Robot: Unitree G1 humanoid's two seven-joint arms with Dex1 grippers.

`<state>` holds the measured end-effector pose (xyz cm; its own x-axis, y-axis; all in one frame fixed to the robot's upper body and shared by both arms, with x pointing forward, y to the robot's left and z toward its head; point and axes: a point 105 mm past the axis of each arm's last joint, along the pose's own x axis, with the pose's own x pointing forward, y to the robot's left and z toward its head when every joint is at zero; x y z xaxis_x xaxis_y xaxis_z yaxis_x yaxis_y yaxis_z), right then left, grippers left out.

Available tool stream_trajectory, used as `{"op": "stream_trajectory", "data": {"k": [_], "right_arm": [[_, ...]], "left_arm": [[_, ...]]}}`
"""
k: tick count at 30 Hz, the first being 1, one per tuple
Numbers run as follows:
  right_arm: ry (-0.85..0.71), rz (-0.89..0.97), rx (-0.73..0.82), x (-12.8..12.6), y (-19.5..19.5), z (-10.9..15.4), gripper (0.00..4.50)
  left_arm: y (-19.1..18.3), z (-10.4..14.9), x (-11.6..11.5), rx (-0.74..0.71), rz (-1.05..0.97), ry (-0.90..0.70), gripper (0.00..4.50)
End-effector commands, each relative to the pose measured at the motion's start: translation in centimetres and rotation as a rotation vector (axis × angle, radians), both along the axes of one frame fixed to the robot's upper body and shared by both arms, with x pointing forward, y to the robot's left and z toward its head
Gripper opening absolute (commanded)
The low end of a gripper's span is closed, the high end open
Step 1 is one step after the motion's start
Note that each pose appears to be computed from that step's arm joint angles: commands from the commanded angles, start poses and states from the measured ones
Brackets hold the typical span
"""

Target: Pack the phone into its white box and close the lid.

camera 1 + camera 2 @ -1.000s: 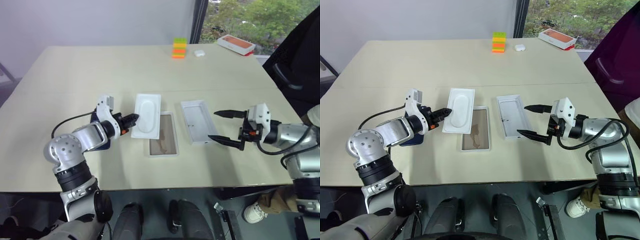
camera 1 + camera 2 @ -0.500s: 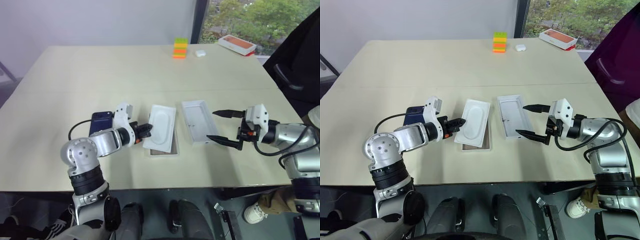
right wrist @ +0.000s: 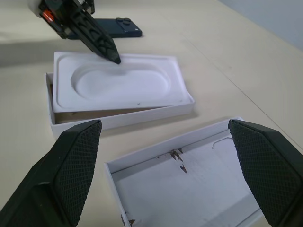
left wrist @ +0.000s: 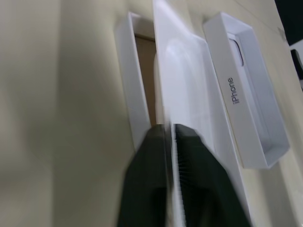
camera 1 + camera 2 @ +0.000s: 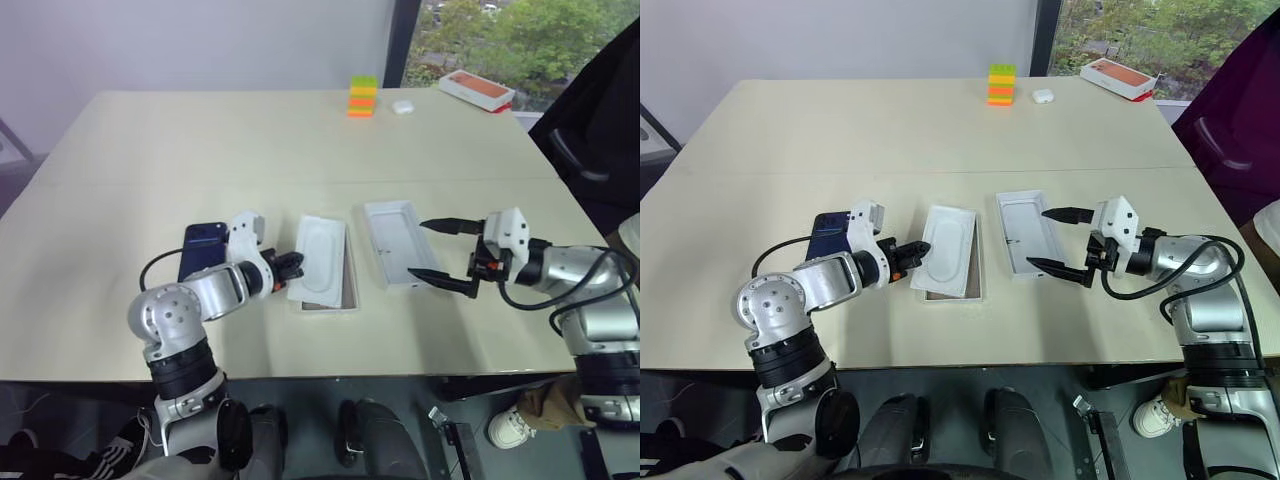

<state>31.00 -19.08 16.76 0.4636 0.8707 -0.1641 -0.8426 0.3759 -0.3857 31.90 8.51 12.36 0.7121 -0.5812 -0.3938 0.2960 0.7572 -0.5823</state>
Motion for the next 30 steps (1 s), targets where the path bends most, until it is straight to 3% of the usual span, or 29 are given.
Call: {"op": "stream_trajectory", "data": {"k": [1,2,12,21,24,30], "right_arm": [[-0.045,0.006,0.0,0.0,0.1,0.9,4.5],[-0.044,0.005,0.002,0.0,0.1,0.9,4.5],[-0.041,0.012,0.041,0.2,0.9,1.5,4.5],[0.098,0.049,0.17,0.0,6.5,3.1,4.5],[0.095,0.038,0.141,0.1,8.7,2.4,3.59],[0.071,-0.055,0.067,1.6,11.4,1.2,0.59]], "left_arm": [[0.1,1.1,-0.1,0.035,-0.012,-0.062,2.48],[0.2,1.3,-0.1,0.045,-0.015,-0.074,2.96],[1.7,3.4,-0.8,0.041,-0.106,-0.149,2.96],[7.1,7.8,-2.1,0.211,-0.224,-0.605,2.96],[9.1,7.1,-2.7,0.26,-0.283,-0.666,3.0],[11.0,6.6,-3.2,0.267,-0.307,-0.792,3.0]]}}
